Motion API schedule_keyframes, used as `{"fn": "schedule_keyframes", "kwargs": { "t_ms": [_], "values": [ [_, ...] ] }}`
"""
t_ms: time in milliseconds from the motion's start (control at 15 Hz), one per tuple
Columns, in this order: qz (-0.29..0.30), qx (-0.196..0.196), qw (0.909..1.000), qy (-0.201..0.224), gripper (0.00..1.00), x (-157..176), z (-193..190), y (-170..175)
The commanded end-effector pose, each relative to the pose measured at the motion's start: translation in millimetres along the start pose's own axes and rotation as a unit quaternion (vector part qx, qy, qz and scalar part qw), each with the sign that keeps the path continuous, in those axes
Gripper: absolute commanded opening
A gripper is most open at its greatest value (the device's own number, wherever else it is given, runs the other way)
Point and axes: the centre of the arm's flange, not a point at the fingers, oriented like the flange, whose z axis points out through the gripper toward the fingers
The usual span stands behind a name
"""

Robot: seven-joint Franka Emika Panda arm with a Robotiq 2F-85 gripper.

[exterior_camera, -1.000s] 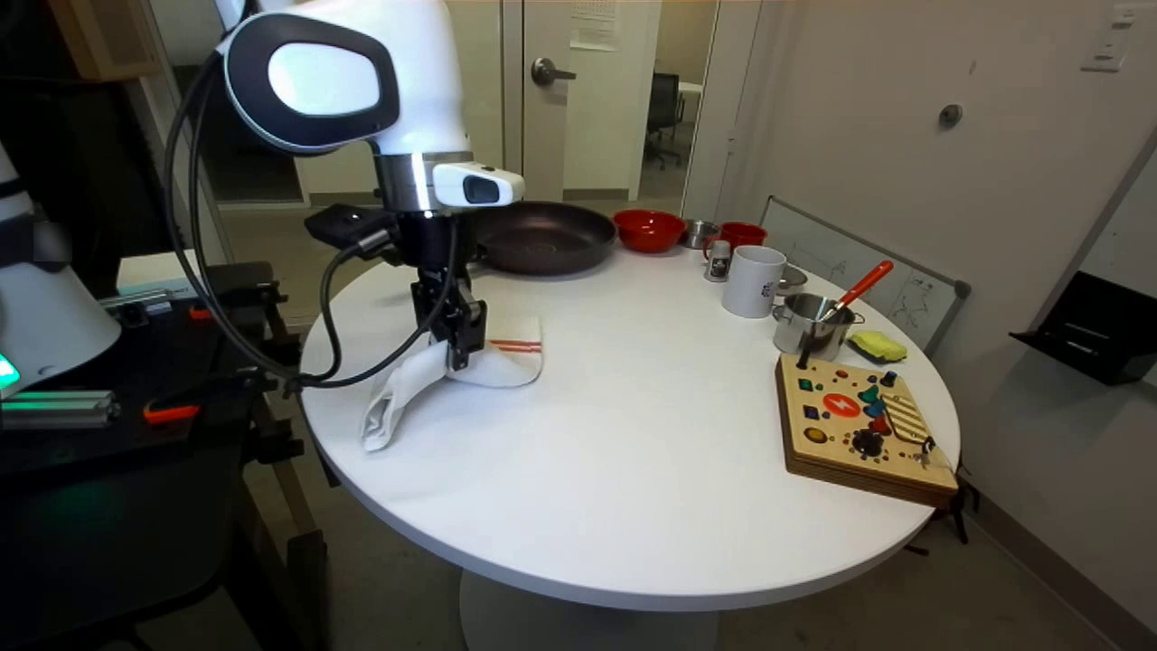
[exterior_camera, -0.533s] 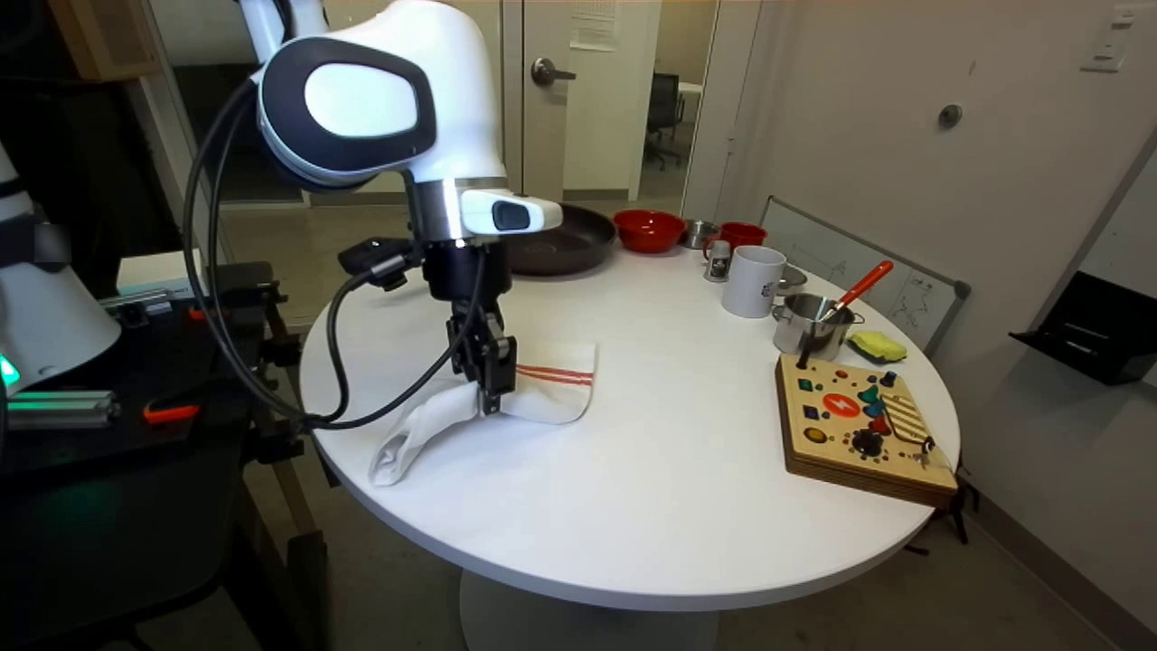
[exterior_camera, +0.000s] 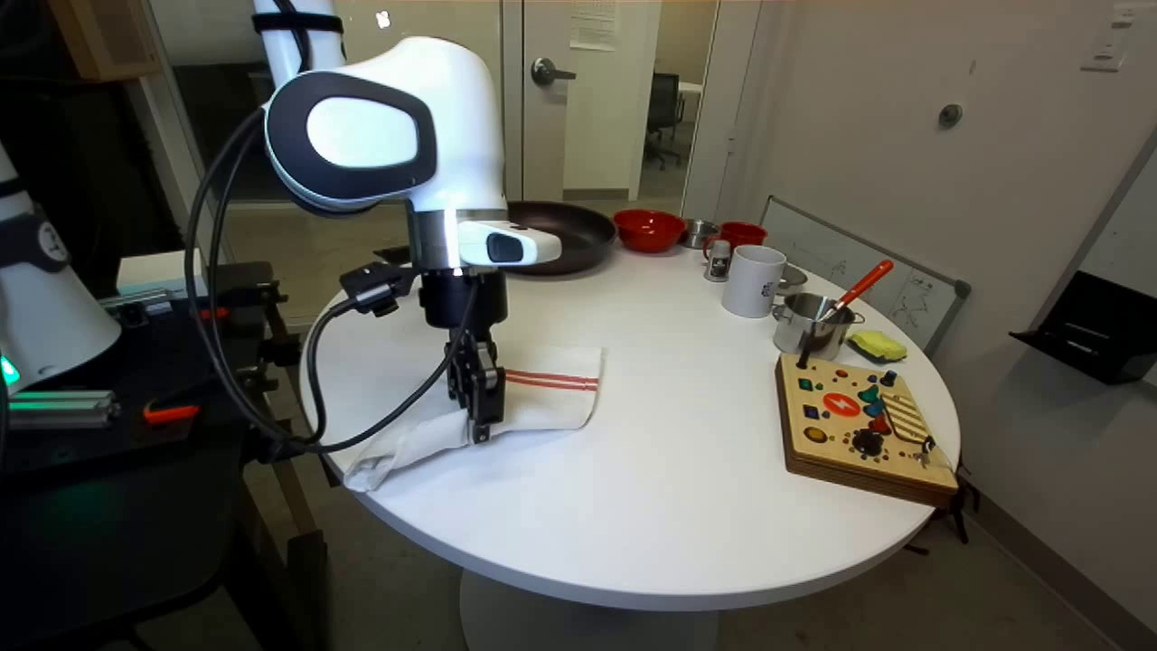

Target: Pick up the cloth and wipe the table

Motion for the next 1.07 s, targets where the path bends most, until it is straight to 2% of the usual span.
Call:
{"fn": "schedule_keyframes", "kwargs": {
  "t_ms": [0,133,467,800,1000],
  "values": [
    [0.007,0.024,0.9993,0.028,0.05,10,-32,-12],
    [-0.001,0.042,0.9983,0.04,0.05,15,-45,-26],
    [-0.06,0.09,0.9925,0.057,0.05,8,-68,-91],
    [-0.119,0.13,0.9812,0.078,0.05,-1,-99,-159],
    [-0.141,0.143,0.975,0.094,0.05,-4,-117,-185]
  ]
}}
